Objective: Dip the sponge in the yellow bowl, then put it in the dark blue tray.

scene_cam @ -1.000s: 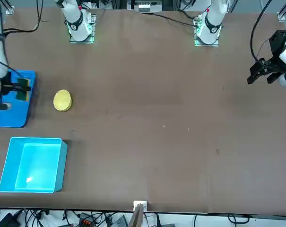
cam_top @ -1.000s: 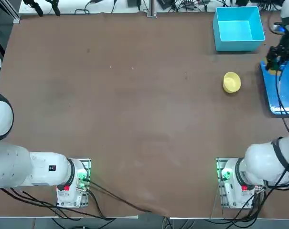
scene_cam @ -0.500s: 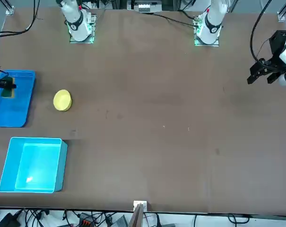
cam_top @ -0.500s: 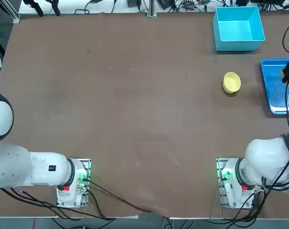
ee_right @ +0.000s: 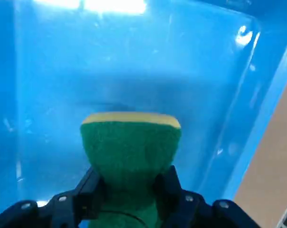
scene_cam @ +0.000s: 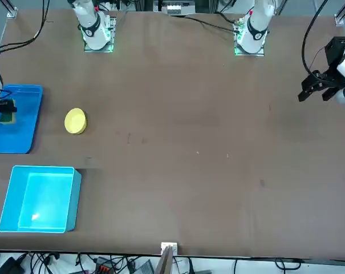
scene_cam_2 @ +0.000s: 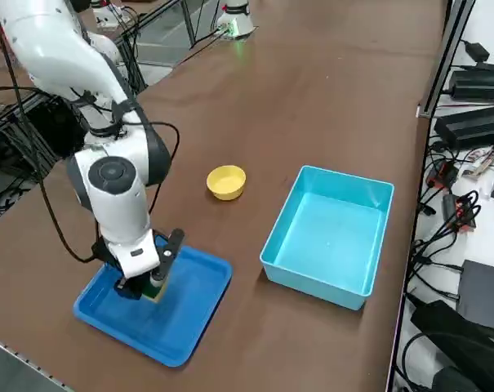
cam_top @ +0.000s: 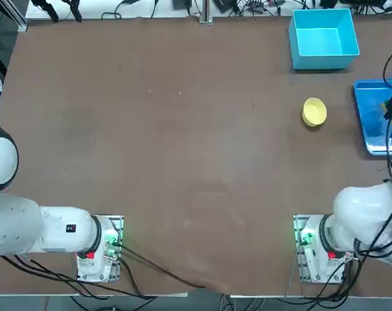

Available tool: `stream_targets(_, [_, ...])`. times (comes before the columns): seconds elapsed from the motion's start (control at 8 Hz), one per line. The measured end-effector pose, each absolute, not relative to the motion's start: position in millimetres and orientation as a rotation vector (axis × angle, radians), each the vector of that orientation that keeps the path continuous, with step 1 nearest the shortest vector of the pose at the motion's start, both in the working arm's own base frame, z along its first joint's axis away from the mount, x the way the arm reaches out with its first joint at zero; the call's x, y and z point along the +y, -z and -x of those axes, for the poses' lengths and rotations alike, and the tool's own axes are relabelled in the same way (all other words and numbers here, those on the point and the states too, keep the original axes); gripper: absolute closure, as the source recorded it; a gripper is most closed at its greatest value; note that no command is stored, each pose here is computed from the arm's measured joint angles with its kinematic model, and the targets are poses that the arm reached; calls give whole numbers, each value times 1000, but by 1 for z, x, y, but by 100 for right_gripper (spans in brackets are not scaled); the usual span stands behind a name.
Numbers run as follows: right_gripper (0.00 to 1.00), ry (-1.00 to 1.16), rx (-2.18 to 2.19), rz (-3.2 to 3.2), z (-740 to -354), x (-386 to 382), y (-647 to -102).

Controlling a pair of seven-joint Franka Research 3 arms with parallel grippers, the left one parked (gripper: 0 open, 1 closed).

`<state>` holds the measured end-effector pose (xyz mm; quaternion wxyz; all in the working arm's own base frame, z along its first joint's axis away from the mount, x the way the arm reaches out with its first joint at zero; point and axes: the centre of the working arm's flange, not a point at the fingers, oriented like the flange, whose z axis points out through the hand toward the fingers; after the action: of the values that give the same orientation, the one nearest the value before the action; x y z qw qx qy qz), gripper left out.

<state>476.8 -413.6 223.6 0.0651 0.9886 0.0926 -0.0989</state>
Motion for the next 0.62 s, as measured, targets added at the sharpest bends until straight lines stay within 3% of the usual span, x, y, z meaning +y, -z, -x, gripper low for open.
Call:
stream_targets(0.38, [40,292,292,-2986,-474,-417,-194])
stream_targets(0.62, [27,297,261,-2992,-472,-418,-190])
